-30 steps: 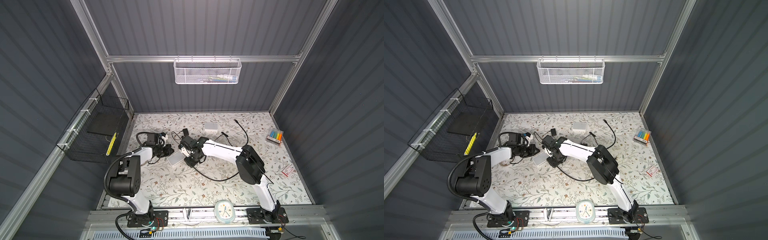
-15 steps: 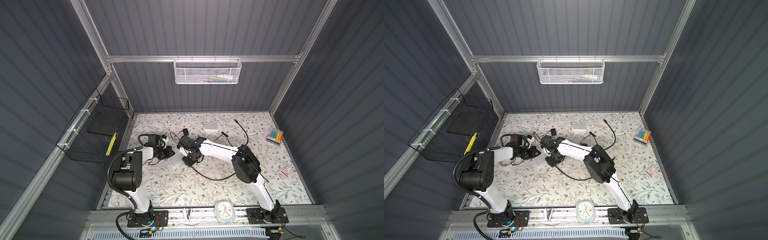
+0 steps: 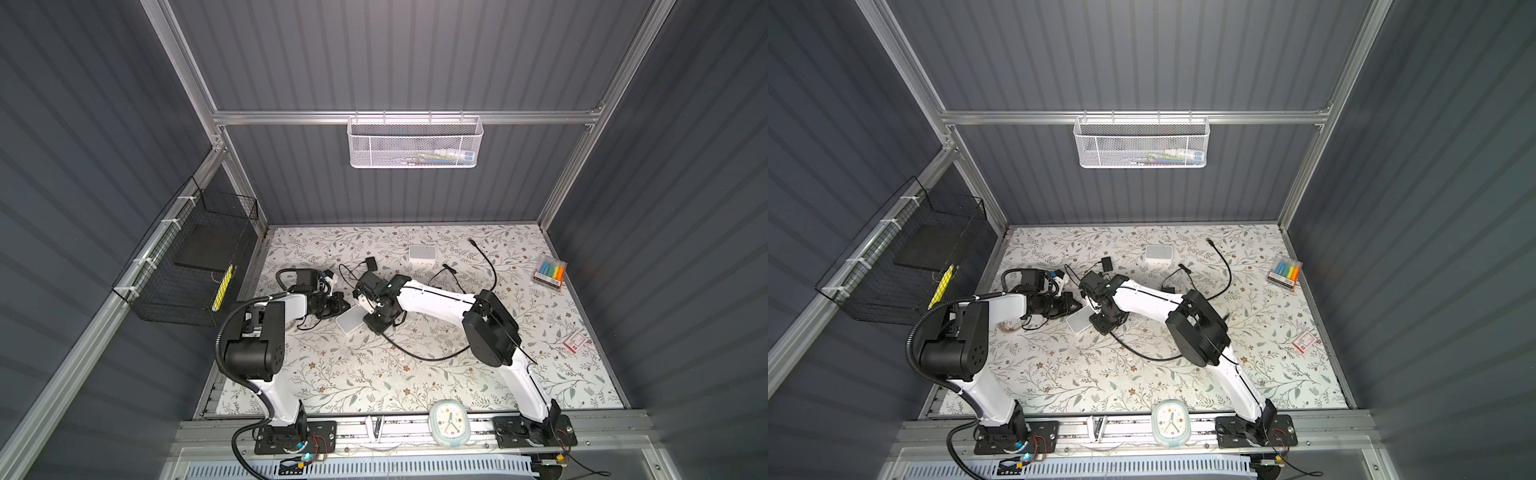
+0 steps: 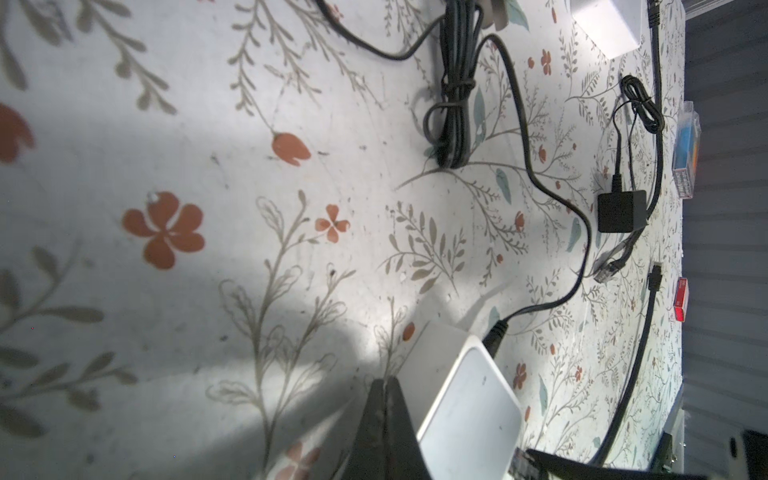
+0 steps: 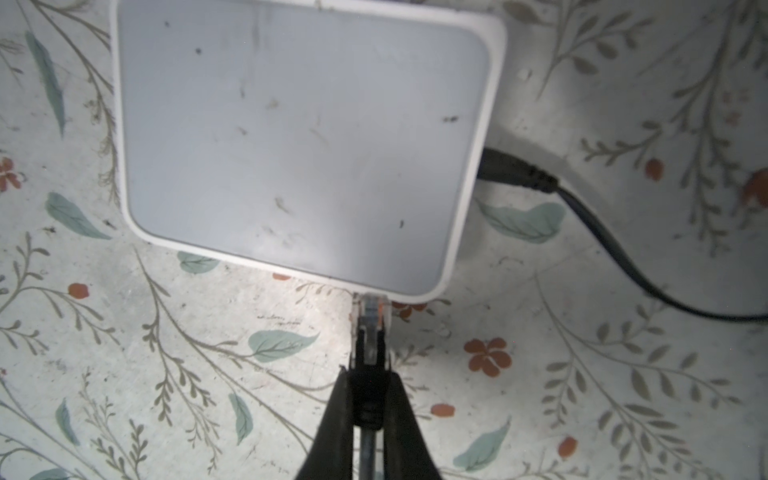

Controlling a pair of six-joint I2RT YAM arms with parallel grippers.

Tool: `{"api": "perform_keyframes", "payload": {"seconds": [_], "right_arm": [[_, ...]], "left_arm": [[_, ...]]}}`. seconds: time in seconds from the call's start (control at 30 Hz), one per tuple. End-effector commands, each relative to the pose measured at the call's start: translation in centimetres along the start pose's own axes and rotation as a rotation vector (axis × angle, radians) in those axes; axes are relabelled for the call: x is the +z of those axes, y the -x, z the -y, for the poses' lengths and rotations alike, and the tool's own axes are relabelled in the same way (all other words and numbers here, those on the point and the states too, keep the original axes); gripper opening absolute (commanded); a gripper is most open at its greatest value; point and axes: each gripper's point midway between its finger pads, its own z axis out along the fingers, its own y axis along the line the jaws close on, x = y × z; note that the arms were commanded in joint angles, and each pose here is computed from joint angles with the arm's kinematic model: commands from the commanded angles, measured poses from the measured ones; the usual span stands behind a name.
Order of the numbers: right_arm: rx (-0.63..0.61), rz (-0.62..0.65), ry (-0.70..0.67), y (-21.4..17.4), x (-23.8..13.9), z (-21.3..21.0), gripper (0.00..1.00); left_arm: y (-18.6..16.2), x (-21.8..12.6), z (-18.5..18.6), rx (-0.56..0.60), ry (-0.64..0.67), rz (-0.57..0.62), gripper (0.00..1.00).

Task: Insert the plug into the switch port
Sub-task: 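Push the plug into the switch port with the right gripper while left holds switch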

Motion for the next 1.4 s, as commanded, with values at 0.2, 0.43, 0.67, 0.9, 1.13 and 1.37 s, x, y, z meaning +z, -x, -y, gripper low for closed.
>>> {"api": "perform_keyframes", "payload": {"seconds": [0.2,0.43,0.67,0.9,1.13,1.37], "right_arm": [[-0.033,-0.042,-0.092,-1.0,1.2,1.0,0.0],[-0.055,-0.046,-0.119,-1.4,1.2,1.0,0.0],[-0.055,-0.042,-0.097,-1.5,1.3,0.5,0.0],[-0.038,-0.034,-0.031,-2.2,1.4,-0.5,0.0],[-0.032,-0.029,-0.045,-2.1,1.6,-0.3,0.0],[-0.041,-0.009,-0.071,-1.0,1.3,0.0,0.0]], "left_arm": [[-0.2,0.2,-0.1,-0.017,-0.008,-0.016,0.0],[-0.1,0.3,-0.2,-0.019,-0.01,-0.016,0.0],[0.1,0.4,-0.2,-0.02,-0.014,-0.01,0.0],[0.5,0.1,0.1,0.0,-0.02,0.012,0.0],[0.7,0.0,0.5,0.001,-0.04,0.016,0.0],[0.2,0.1,0.6,0.0,-0.057,0.004,0.0]]}}
